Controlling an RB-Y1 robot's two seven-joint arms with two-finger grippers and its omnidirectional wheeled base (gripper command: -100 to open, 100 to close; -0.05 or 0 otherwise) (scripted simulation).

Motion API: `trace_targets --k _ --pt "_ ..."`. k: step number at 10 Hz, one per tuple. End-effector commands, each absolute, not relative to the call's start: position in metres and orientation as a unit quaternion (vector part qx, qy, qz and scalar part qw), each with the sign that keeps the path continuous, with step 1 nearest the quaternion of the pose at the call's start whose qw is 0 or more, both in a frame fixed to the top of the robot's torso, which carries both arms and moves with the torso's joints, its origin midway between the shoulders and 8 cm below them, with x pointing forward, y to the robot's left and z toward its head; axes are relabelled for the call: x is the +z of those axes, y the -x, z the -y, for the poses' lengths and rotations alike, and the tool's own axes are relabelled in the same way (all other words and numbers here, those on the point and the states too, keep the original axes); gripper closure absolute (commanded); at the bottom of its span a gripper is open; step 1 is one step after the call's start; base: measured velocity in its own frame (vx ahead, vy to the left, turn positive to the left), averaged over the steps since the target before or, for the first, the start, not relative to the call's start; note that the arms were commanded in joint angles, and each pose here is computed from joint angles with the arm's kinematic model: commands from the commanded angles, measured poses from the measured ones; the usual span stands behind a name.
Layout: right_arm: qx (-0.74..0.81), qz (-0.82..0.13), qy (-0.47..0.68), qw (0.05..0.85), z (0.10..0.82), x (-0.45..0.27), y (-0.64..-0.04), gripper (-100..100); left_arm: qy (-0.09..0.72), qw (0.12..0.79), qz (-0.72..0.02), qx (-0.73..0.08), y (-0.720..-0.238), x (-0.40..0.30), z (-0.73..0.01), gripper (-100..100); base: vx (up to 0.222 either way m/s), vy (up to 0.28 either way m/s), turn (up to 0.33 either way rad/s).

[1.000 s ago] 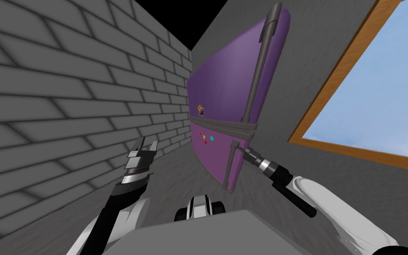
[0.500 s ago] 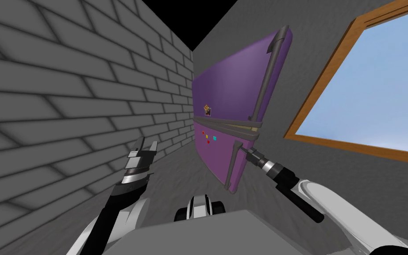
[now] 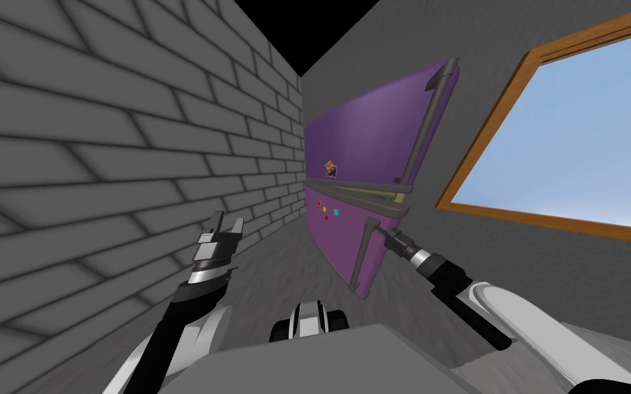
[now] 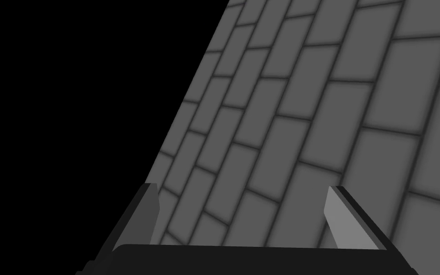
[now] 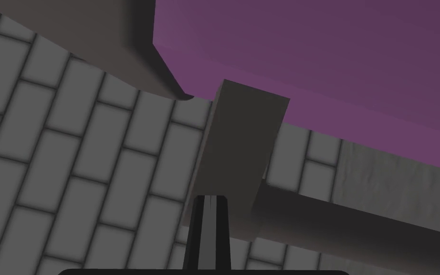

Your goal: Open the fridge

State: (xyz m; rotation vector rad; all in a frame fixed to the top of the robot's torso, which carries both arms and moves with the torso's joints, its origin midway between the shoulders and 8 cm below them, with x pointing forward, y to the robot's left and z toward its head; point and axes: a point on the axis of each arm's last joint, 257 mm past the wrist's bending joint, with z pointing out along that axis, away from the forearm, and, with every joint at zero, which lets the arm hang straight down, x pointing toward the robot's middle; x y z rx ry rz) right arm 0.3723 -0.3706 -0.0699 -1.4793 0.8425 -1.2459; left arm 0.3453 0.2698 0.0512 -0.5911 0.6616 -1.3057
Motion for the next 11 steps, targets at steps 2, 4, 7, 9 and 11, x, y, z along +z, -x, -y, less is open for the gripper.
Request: trace_targets --k 2,4,7,9,11 --pt "-0.508 -0.351 0.597 0.512 0.359 -0.074 -0.376 -100 0.266 0.704 -0.298 -0.587 -0.345 0.051 -0.27 0 -0.021 -0.073 0.101" --pt "-0.506 -0.351 0.589 0.523 0.351 -0.074 -0.379 -100 0.266 0.705 -0.298 -0.587 -0.345 0.051 -0.27 0 0.019 -0.136 0.061" --pt "-0.501 -0.351 0.575 0.543 0.337 -0.074 -0.384 -100 0.266 0.704 -0.298 -0.587 -0.345 0.051 -0.27 0 0.0 -0.096 0.076" --pt "-0.503 -0.352 0.573 0.543 0.338 -0.074 -0.382 -100 0.266 0.704 -0.298 -0.587 -0.345 0.051 -0.27 0 -0.024 -0.056 0.023" --pt "-0.518 -0.365 0.564 0.529 0.361 -0.069 -0.386 -100 0.266 0.704 -0.298 -0.587 -0.345 0.051 -0.27 0 -0.066 0.016 0.174"
